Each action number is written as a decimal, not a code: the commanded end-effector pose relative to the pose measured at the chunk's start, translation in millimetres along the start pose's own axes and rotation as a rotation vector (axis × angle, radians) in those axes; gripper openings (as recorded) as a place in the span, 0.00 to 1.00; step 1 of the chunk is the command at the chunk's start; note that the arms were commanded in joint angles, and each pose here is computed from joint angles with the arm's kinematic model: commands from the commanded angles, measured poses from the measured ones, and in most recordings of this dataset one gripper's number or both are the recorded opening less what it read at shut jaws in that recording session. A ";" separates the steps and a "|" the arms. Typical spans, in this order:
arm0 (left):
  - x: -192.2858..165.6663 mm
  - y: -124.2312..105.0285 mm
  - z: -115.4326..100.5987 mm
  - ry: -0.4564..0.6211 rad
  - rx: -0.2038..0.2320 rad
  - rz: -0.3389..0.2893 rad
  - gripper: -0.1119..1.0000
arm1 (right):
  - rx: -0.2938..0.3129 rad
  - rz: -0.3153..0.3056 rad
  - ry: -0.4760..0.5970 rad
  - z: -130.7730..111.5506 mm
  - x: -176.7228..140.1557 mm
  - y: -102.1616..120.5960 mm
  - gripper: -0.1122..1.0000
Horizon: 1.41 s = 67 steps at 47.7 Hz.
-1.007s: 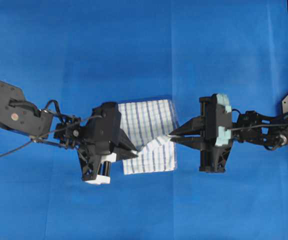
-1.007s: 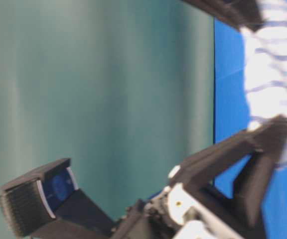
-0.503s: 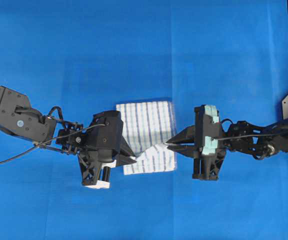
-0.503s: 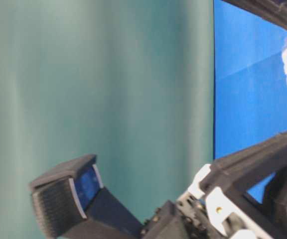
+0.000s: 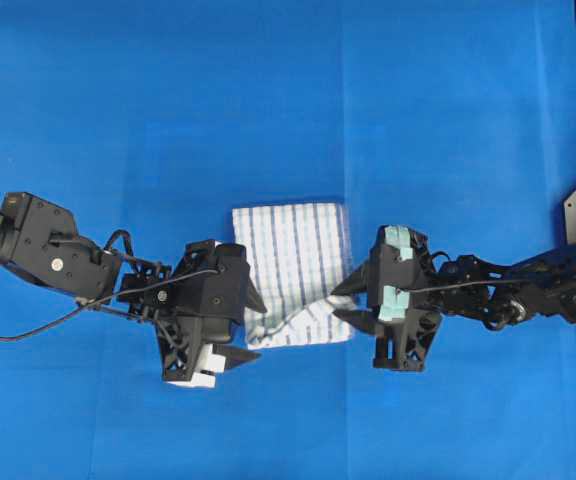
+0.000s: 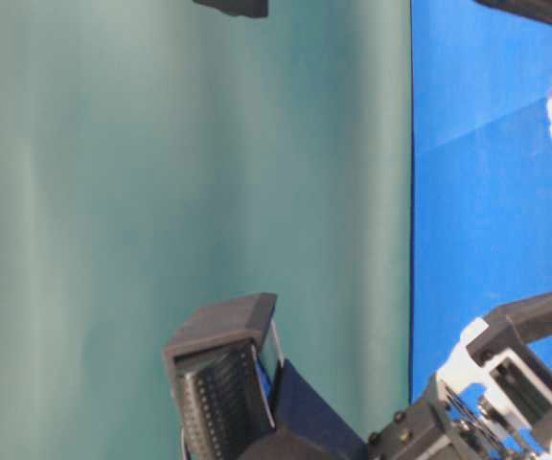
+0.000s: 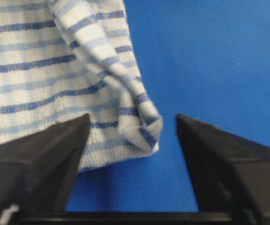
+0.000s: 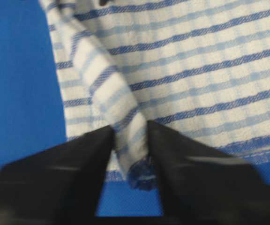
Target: Fold the blue towel.
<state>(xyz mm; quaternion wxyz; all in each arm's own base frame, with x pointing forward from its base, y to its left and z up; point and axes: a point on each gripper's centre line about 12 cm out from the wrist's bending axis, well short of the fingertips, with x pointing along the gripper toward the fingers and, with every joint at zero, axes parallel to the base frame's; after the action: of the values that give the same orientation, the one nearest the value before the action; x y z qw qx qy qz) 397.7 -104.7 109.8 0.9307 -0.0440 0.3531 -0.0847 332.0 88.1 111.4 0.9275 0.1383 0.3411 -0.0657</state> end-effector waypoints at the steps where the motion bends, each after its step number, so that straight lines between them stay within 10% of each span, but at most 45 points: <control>1: -5.0 -2.0 7.4 -0.022 0.001 -0.005 0.75 | 0.005 0.018 -0.026 8.8 -2.4 6.7 0.49; 10: -21.0 -1.8 4.3 0.025 0.004 0.000 0.71 | 0.002 0.032 -0.042 12.5 -10.6 7.5 0.94; 36: -108.7 -1.4 44.9 -0.101 0.074 -0.008 0.70 | -0.067 0.091 -0.285 38.6 -102.0 -17.9 0.88; 67: -213.0 32.1 -1.9 -0.401 0.170 0.076 0.70 | -0.151 0.068 -0.545 35.3 -180.6 -69.1 0.88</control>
<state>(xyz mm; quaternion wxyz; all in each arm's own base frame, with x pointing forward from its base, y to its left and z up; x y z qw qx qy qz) 252.2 -36.6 234.8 0.9811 0.0307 0.1768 -0.0730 202.3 21.9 236.8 0.9940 0.0588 0.0871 -0.0306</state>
